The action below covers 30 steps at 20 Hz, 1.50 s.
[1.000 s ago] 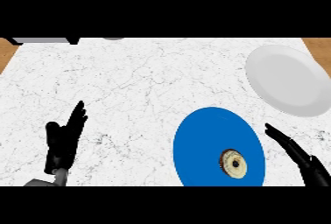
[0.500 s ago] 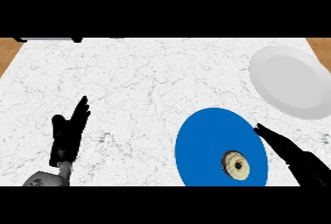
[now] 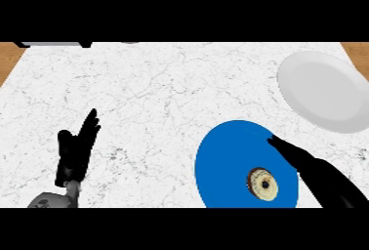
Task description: Pick the cupcake from the plate and place it in the plate
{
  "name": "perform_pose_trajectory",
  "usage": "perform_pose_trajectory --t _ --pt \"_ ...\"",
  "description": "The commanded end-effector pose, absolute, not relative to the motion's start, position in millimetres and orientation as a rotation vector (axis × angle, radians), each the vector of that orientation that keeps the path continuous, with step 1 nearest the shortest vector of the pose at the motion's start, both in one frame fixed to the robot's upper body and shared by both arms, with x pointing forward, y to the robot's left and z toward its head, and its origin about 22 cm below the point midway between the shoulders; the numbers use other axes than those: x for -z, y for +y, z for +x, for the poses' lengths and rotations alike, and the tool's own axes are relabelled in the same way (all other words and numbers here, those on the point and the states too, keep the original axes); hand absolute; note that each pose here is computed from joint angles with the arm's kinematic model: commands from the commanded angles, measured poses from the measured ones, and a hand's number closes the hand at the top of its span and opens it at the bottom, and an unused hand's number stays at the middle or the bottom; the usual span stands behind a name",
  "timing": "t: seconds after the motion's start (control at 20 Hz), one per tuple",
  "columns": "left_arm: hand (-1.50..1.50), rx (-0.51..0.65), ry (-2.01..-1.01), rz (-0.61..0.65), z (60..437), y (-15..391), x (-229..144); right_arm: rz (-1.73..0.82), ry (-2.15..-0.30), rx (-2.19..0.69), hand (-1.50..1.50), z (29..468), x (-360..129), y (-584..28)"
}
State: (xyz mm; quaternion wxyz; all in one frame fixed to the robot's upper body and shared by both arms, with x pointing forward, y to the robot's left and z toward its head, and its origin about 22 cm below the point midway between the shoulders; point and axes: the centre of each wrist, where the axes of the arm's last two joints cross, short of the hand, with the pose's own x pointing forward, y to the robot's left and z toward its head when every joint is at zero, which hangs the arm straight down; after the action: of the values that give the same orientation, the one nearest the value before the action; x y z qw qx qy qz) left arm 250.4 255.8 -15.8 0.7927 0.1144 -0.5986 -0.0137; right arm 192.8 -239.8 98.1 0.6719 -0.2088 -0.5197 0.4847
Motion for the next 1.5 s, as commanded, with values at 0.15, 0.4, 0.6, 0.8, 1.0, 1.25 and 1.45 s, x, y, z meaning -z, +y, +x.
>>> perform_pose_trajectory --t 0.15,0.4,0.6,0.8,1.0,1.25,1.45 --pt "0.0 0.024 -1.29 0.262 256.7 264.8 13.8 -0.454 -1.135 -1.126 -1.5 189.6 -77.3 -232.2" --pt "0.0 0.034 -1.284 0.246 248.5 255.2 12.0 -0.452 -1.114 -1.12 -1.5 200.0 -52.5 -222.0" --pt "0.0 0.035 -1.27 0.268 240.9 256.2 2.7 -0.425 -1.112 -1.124 -1.5 212.6 -63.4 -216.8" --pt "0.0 0.03 -1.29 0.244 256.7 251.6 3.1 -0.433 -1.116 -1.109 -1.5 213.2 -53.0 -211.3" --pt "0.0 0.023 -1.289 0.238 246.9 255.2 11.3 -0.419 -1.1 -1.145 -1.5 209.1 -33.9 -205.3" --pt "0.0 0.025 -1.284 0.247 252.8 247.0 4.4 -0.473 -1.17 -1.208 1.5 221.6 -42.2 -200.9" --pt "0.0 0.034 -1.282 0.248 250.1 245.7 -0.2 -0.515 -1.212 -1.201 1.5 215.2 -35.7 -214.3"
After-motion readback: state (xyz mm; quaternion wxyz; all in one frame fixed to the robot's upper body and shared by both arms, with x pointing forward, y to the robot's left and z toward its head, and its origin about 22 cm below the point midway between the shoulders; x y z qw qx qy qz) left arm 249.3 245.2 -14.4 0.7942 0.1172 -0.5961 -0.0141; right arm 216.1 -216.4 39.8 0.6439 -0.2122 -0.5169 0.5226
